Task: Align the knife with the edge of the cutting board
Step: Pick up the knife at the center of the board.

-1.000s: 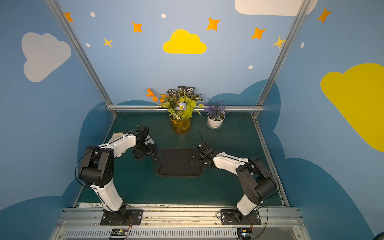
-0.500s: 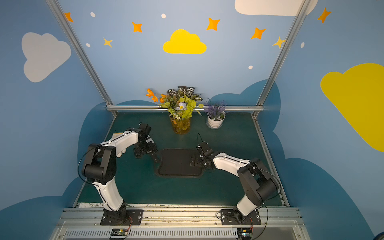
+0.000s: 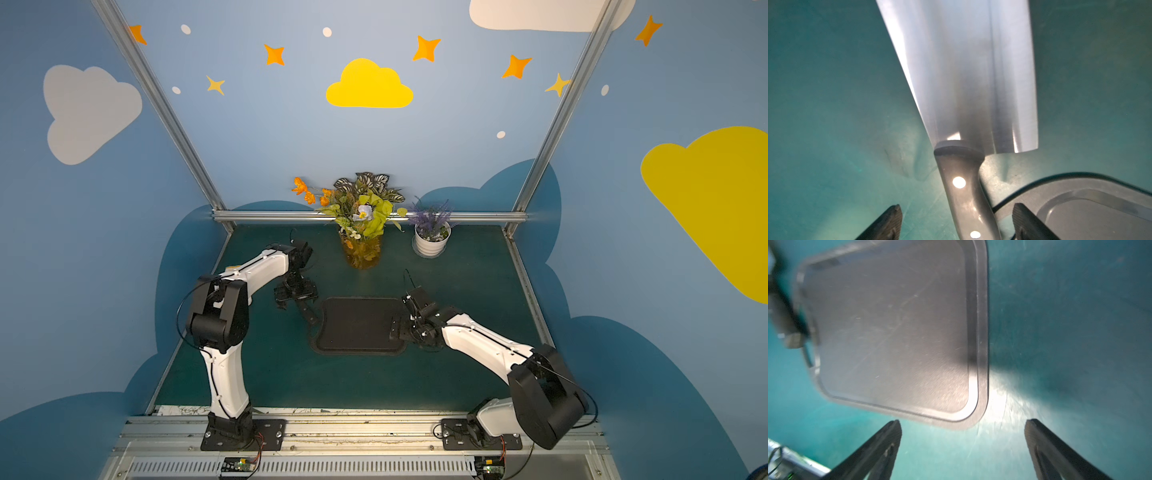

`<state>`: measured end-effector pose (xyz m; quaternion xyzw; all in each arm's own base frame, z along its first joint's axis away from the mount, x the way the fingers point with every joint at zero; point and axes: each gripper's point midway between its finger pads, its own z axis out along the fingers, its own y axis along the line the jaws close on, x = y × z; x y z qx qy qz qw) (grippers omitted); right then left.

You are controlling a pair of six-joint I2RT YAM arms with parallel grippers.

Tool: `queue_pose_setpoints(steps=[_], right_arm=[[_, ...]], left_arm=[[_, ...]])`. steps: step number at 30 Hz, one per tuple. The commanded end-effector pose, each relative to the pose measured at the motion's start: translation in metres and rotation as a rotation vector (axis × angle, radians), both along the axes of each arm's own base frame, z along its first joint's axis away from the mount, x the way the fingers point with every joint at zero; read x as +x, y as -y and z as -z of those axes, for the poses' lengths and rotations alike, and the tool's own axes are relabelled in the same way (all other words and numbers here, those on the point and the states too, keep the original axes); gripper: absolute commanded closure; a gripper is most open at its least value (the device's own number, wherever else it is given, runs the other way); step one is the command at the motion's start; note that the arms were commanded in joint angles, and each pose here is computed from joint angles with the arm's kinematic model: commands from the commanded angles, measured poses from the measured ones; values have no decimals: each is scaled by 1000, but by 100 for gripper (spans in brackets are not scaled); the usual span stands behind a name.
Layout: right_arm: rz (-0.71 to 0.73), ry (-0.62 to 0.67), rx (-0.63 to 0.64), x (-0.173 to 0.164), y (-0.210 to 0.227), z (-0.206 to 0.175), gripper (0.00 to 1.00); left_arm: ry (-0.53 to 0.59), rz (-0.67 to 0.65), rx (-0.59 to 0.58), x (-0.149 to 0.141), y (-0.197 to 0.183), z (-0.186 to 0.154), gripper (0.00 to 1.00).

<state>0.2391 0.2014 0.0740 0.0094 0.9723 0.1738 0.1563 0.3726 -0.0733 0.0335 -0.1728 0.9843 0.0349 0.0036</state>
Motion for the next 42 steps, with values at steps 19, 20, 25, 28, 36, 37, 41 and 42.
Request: queue_pose_setpoints(steps=[19,20,25,28,36,37,41,42], right_arm=[[3,50,-21,-14,29,-14,2],[3,49,-21,-14,30,-14,2],[4,57,-36,-14,33,-14,2],[6,54,-42,-13,35,-13,2],[-2,56,-40,-11,34,-14,2],[-2,56,-39,-10,34,-14,2],[-1,59,-35,-10,34,-16,2],[-2,59,-35,-10,34,-16,2]], left_arm=[[-76,-18,11,-13,0,37,40],[-76,-16,9,-13,0,39,41],[-61,-15,-9,-13,-4,46,47],[-50,-10,-15,-12,-5,47,50],[-57,4,20,-11,-15,47,57],[-57,4,20,-11,-16,48,59],[-54,9,19,-10,-16,47,66],[-55,9,20,-11,-16,48,67]])
